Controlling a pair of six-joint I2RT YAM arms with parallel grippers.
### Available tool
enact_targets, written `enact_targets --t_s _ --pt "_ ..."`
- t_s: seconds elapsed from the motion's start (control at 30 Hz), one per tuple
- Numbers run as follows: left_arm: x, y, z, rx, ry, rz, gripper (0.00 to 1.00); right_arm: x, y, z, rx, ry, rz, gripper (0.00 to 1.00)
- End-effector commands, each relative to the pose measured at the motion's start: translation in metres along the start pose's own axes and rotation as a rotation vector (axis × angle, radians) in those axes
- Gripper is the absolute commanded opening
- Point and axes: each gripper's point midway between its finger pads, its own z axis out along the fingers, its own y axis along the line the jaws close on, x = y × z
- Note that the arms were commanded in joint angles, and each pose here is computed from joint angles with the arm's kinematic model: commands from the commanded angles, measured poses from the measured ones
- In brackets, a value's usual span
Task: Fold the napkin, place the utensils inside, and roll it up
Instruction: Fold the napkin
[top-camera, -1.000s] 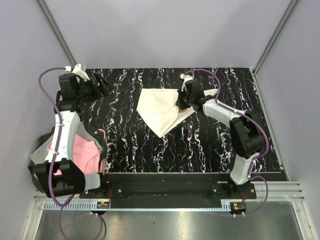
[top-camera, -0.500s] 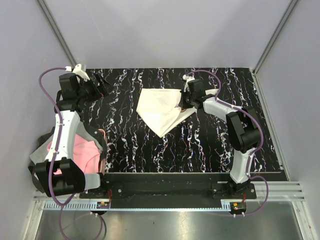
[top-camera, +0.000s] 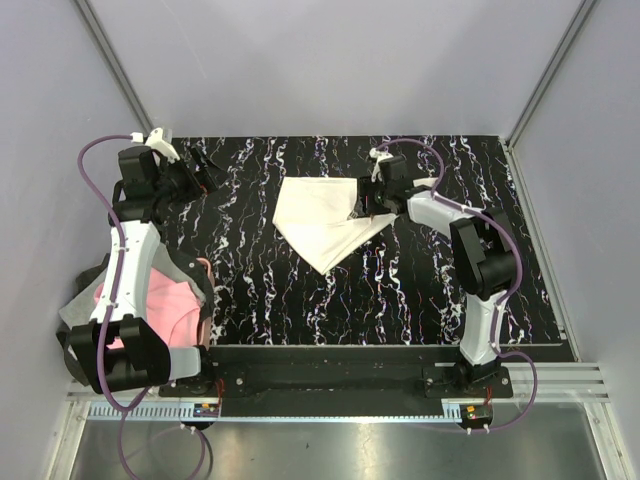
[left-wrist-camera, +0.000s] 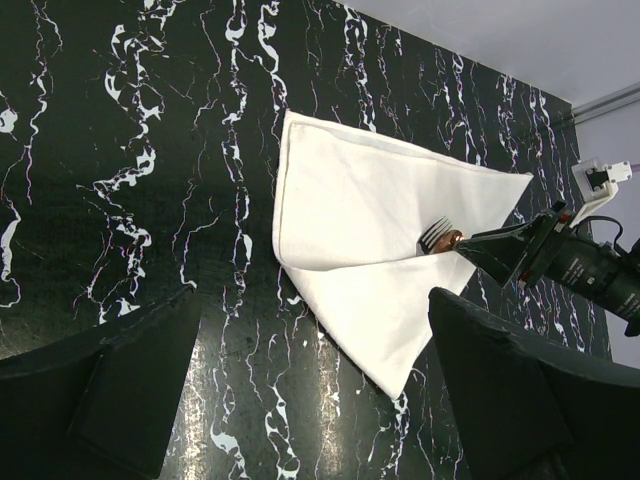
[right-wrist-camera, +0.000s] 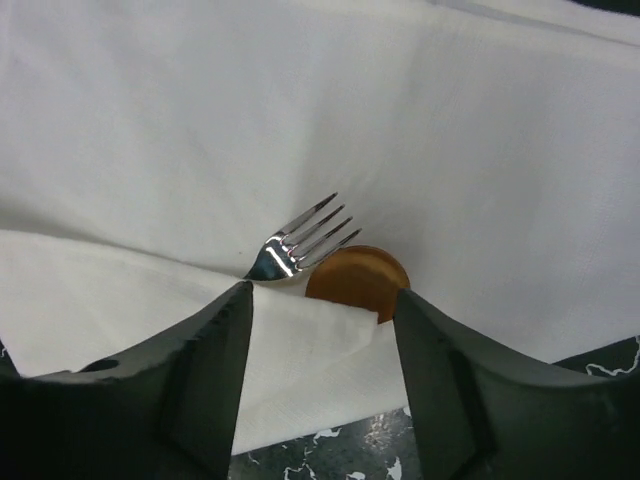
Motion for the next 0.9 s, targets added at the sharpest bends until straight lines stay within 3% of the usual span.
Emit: enact_targets --t_s 0.0,0.2,0.5,0.87 --pt "-0.007 -0.006 0.003 0.049 -0.024 0.016 0.99 -0.058 -0.009 -0.035 -0.010 -0.126 0.048 0.72" --pt "-0.007 -0.006 0.004 0.052 -0.022 0.013 0.99 -0.074 -0.077 -0.061 0.044 -0.145 0.214 0.75" --pt "-0.006 -0.004 0.005 0.044 -0.020 0.017 0.99 -0.077 -0.189 -0.056 0.089 -0.170 0.457 0.65" --pt "-0.003 0.000 0.008 0.038 -0.010 0.020 0.99 -0.084 -0.236 -0.032 0.064 -0.188 0.554 0.58"
